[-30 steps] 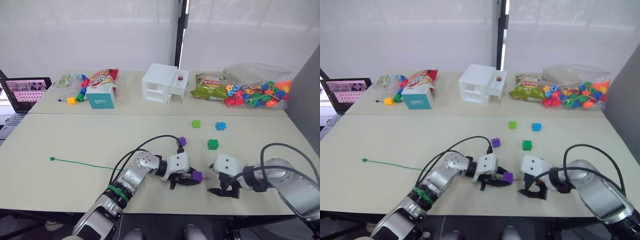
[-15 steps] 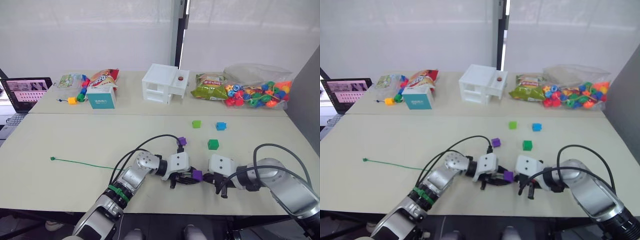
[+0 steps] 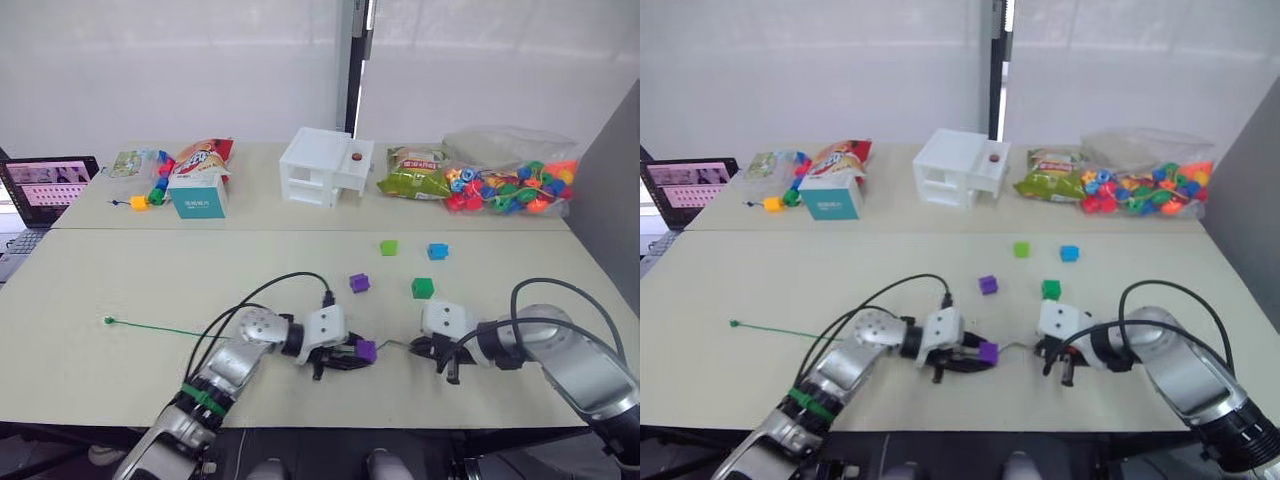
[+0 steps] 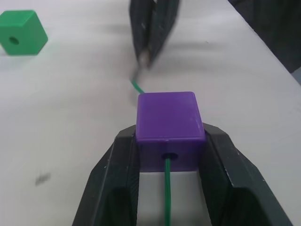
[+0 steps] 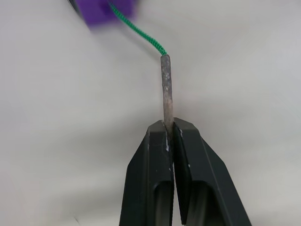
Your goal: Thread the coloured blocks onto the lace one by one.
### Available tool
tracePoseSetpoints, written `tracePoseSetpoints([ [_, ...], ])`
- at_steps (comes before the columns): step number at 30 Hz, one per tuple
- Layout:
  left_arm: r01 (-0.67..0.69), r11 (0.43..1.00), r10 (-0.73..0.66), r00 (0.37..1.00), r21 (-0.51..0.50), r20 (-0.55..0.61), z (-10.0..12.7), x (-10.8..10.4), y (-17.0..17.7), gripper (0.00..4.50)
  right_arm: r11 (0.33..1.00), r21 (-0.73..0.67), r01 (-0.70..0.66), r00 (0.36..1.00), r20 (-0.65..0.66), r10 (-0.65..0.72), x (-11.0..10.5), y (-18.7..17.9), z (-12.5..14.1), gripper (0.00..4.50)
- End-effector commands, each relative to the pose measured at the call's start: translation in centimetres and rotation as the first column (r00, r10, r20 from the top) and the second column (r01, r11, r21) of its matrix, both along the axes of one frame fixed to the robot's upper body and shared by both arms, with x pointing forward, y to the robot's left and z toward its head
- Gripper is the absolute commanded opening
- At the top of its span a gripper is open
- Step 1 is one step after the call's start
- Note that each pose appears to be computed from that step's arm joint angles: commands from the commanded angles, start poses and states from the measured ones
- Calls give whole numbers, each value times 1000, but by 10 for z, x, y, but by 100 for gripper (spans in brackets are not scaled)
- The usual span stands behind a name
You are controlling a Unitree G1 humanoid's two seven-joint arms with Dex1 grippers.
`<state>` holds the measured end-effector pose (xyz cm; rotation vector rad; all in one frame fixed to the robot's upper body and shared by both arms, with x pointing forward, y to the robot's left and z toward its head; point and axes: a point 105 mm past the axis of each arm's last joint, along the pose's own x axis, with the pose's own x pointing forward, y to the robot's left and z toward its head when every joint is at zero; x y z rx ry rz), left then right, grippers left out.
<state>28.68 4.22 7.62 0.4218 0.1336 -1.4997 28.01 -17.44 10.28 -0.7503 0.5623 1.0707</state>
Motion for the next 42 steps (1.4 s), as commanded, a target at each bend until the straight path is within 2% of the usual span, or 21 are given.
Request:
tracePoseSetpoints([
  [1,-105,994,106,994,43,-20,0,3,49,121,1000,-16,-19,999,27,19,6,-3,7,0],
  [5,-167,982,168,986,88,-5,-1,3,84,121,999,-9,-32,999,30,33,8,-1,9,0],
  [7,-222,967,222,975,123,10,-2,5,112,121,999,-1,-41,999,31,41,10,1,10,0],
  [15,-373,866,368,926,334,81,-1,2,218,121,998,15,-69,997,25,69,10,10,12,0],
  [19,-426,783,429,897,453,103,9,-5,274,121,996,23,-81,996,24,80,8,12,14,0],
  [23,-457,730,470,876,509,112,18,-11,304,121,995,32,-96,995,18,95,7,17,15,0],
  [27,-491,712,508,854,501,115,23,-12,317,121,994,47,-103,995,23,102,8,23,16,0],
  [30,-499,664,539,836,557,107,21,-17,331,121,993,55,-106,994,24,105,9,26,18,0],
  [31,-510,665,555,826,546,97,24,-16,332,121,993,57,-107,994,25,106,10,27,18,0],
  [32,-531,673,567,817,515,102,30,-11,331,201,992,60,-109,994,26,107,10,28,18,0],
  [35,-544,700,566,817,463,104,49,-1,326,282,991,66,-115,993,26,113,10,31,20,0],
  [38,-581,763,570,812,283,127,96,24,307,379,991,71,-117,993,21,116,9,31,21,0],
  [40,-575,790,551,818,215,164,120,35,296,446,990,72,-118,993,18,117,8,31,21,0],
  [42,-540,827,510,838,159,193,137,46,278,446,990,74,-117,993,17,116,7,31,22,0],
])
